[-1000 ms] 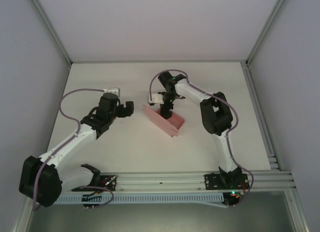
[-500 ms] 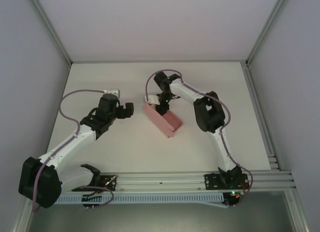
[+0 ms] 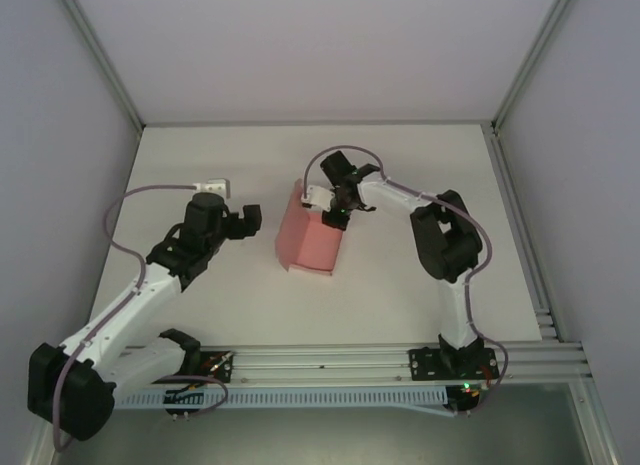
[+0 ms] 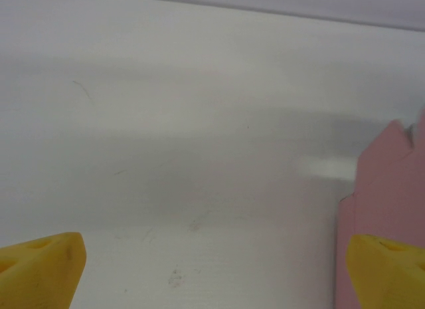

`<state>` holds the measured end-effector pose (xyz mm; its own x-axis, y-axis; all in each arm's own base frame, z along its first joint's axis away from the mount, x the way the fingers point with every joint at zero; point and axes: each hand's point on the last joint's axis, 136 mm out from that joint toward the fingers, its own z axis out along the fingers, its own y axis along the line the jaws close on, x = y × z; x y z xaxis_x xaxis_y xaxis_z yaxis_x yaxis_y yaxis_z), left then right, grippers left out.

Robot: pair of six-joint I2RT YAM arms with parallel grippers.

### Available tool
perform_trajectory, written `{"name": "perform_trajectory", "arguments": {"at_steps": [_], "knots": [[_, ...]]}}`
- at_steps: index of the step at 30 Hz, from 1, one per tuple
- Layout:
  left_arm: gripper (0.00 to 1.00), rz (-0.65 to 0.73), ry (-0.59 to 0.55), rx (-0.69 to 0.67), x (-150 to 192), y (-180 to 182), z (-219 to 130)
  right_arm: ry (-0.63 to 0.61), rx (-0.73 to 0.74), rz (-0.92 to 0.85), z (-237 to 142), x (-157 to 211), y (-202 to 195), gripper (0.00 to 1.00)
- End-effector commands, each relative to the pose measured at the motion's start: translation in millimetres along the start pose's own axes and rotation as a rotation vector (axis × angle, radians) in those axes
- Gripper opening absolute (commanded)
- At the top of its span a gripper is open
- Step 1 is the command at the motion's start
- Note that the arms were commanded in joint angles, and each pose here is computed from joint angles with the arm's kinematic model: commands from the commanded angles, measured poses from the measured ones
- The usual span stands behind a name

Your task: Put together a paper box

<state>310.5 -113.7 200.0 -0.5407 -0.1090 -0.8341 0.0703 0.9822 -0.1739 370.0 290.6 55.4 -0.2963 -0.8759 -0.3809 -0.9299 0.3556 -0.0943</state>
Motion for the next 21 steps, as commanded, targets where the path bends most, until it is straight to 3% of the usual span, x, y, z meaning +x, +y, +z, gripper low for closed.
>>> {"name": "perform_trajectory", "arguments": {"at_steps": [1,6,8,10,17,21], "knots": [[1.00,-0.053,-0.030,-0.038,-8,10,-11,-0.066,0.310,0.489,-39,9,-40,0.02],[1.00,-0.056,-0.049,-0.032,-15,9,-16,-0.125,0.434,1.024,-50,63,-8,0.07],[1.00,-0.057,-0.045,-0.029,-16,8,-16,-0.148,0.431,1.163,-46,74,15,0.11],[1.00,-0.059,-0.041,-0.026,-16,7,-15,-0.155,0.432,1.267,-42,80,38,0.07],[1.00,-0.057,-0.015,0.006,-10,0,-8,-0.108,0.601,1.315,-50,90,67,0.18],[1.00,-0.020,0.001,0.065,-4,-10,-5,-0.119,0.586,1.269,-48,78,68,0.30]]}}
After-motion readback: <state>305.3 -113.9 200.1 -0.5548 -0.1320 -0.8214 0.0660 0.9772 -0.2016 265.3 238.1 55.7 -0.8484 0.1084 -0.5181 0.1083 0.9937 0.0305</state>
